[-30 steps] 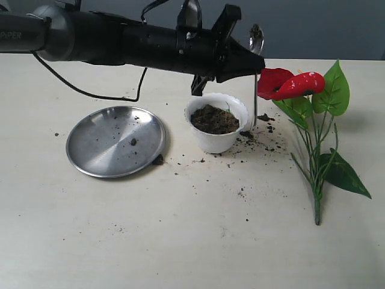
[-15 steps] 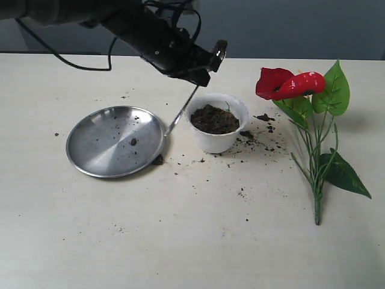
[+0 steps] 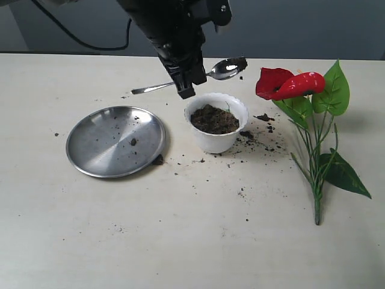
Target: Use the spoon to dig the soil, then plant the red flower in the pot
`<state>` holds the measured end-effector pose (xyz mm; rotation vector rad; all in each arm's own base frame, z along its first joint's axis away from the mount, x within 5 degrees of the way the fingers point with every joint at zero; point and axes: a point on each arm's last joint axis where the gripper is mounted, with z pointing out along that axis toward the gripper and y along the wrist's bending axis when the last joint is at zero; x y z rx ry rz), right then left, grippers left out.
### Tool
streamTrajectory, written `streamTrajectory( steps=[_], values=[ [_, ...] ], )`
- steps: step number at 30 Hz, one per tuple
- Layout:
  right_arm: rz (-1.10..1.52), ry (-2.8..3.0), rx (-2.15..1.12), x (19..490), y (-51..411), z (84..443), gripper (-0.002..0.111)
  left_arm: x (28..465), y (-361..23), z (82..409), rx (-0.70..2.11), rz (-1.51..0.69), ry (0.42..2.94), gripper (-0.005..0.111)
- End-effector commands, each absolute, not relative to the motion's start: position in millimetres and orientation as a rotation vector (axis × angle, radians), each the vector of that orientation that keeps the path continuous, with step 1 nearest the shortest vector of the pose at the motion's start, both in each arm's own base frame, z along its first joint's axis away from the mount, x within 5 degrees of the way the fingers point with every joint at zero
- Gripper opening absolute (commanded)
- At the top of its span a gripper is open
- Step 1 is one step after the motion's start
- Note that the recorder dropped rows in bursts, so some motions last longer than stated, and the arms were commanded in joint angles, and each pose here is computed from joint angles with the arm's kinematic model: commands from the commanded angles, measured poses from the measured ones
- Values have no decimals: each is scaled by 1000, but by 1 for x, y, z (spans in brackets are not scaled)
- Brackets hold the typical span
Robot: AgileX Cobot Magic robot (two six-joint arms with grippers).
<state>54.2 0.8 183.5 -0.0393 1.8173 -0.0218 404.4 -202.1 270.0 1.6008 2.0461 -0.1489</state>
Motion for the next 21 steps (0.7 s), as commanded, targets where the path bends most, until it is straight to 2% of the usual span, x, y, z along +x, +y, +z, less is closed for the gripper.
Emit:
streamTrajectory(
  steps=[1, 9, 21],
  values=[
    [-27, 1806, -37, 54, 0, 184, -1, 404, -202, 280, 1752, 38, 1919, 0],
    [-27, 1804, -37, 54, 0, 184, -1, 406, -199, 281, 1784, 101, 1901, 0],
    [-27, 1804, -37, 54, 0, 184, -1, 400, -202, 279, 1779, -2, 1952, 0]
  ],
)
